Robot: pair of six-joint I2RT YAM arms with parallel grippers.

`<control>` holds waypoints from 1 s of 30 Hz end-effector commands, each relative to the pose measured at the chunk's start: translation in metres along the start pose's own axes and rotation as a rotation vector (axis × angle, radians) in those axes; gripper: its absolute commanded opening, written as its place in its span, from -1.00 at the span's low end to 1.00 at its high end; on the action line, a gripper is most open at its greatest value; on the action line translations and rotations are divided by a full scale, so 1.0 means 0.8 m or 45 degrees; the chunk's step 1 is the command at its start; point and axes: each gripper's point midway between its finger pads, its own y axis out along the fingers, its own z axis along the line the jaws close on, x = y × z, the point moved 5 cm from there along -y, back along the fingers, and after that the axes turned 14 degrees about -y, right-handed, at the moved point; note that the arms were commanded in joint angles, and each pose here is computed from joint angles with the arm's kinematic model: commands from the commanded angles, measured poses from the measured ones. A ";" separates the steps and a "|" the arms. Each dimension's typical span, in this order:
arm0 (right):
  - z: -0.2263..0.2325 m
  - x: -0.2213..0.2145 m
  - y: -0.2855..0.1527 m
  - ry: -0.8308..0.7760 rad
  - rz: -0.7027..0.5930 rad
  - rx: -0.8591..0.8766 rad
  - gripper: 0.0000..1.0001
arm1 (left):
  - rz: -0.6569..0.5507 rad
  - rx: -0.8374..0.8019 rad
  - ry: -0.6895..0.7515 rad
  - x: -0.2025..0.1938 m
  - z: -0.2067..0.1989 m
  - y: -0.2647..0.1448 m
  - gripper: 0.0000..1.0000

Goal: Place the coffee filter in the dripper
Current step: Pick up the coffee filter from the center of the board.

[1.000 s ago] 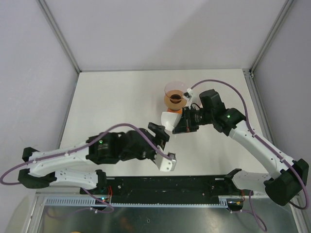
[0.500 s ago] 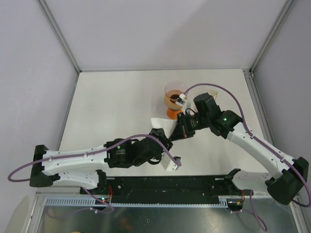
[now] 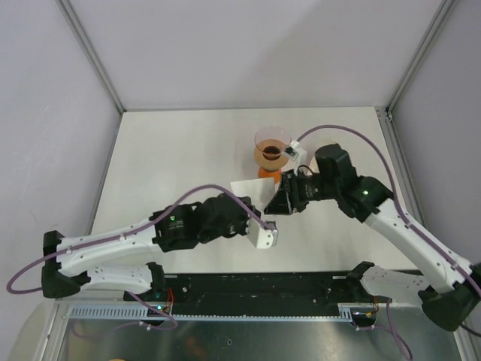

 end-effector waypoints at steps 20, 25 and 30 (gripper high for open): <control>0.077 0.032 -0.115 -1.064 -0.623 0.071 0.67 | -0.709 -0.582 -0.828 0.078 0.041 -0.115 -0.99; 0.086 0.037 -0.103 -1.131 -0.646 0.155 0.81 | -0.762 -0.678 -0.811 0.086 0.036 -0.131 -1.00; 0.102 0.046 -0.086 -1.176 -0.683 0.225 0.67 | -0.769 -0.700 -0.805 0.087 0.034 -0.135 -0.99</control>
